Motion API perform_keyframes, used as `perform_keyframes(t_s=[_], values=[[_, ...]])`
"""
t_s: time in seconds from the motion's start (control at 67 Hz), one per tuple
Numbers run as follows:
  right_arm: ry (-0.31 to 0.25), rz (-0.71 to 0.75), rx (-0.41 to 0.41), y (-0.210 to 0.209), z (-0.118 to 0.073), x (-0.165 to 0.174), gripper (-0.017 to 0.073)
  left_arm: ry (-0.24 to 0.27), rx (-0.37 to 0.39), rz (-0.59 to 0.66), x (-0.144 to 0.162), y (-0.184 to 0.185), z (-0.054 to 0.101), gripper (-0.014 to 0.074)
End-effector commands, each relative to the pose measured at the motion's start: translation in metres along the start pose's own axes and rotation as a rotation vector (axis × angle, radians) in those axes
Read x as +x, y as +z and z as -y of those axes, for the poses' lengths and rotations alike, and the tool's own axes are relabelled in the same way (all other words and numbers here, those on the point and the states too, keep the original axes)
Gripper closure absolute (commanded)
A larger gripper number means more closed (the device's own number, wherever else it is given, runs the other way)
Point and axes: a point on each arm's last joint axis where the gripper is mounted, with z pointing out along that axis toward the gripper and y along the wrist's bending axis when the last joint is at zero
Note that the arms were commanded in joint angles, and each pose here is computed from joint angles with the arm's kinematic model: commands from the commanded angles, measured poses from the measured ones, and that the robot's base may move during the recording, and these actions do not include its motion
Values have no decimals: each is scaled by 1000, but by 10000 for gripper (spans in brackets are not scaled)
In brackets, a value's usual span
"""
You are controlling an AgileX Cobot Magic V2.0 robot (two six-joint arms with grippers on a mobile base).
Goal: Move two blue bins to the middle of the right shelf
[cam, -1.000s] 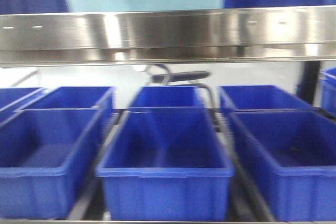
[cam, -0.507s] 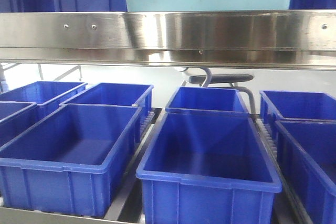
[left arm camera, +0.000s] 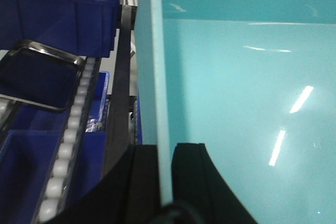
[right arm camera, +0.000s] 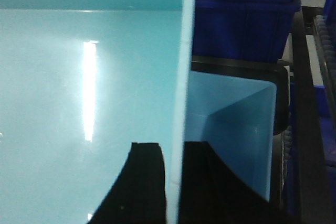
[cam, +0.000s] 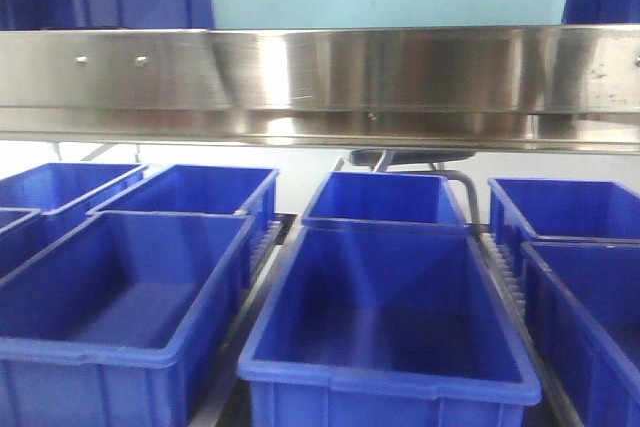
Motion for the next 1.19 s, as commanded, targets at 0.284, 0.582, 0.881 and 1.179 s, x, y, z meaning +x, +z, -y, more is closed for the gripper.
perform_keyframes(t_s=[0.284, 0.582, 0.881, 1.179], values=[[-37, 52, 35, -6, 6, -6, 726, 10, 11, 68, -8, -10, 1, 704], [-37, 52, 35, -6, 6, -6, 726, 10, 11, 68, -8, -10, 1, 704], [-37, 52, 35, -6, 6, -6, 726, 12, 9, 69, -8, -10, 1, 704], [-37, 52, 35, -6, 6, -6, 726, 12, 9, 69, -8, -10, 1, 704]])
